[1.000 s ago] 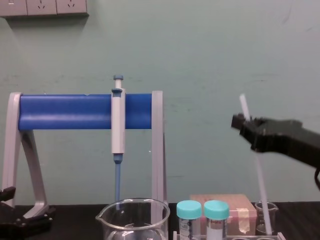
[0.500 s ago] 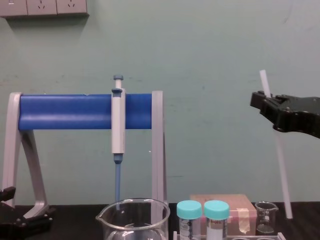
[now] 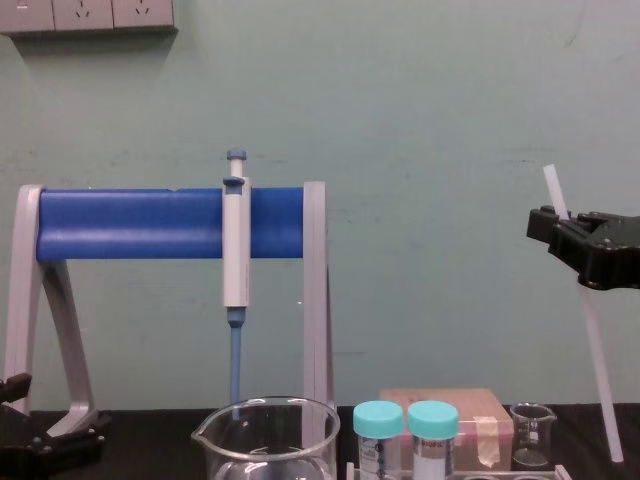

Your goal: Pick up the stirring rod with one hand, then place it down.

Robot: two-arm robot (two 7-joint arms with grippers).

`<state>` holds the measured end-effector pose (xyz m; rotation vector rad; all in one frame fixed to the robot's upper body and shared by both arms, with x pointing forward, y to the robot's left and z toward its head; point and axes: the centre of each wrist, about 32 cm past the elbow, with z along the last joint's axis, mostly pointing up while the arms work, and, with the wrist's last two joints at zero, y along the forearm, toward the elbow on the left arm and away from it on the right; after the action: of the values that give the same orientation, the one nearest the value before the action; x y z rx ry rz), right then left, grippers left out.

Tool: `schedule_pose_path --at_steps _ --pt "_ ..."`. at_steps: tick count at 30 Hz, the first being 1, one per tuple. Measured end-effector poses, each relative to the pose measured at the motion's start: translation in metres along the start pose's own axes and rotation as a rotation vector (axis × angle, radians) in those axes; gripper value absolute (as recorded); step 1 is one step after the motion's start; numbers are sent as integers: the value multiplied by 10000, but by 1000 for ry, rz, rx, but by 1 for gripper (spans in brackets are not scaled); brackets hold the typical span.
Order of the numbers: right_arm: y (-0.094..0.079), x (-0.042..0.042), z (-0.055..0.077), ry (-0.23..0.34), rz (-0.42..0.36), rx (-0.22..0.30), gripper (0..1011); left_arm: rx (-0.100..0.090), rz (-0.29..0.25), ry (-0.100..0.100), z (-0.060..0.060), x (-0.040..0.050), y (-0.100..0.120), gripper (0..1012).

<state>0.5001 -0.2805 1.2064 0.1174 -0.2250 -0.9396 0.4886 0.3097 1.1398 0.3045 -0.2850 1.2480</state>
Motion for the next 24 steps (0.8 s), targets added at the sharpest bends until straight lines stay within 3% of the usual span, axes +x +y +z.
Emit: schedule_pose_path --at_steps 24 --pt "4 -28 -11 2 8 -11 72 0 0 0 0 0 0 1000"
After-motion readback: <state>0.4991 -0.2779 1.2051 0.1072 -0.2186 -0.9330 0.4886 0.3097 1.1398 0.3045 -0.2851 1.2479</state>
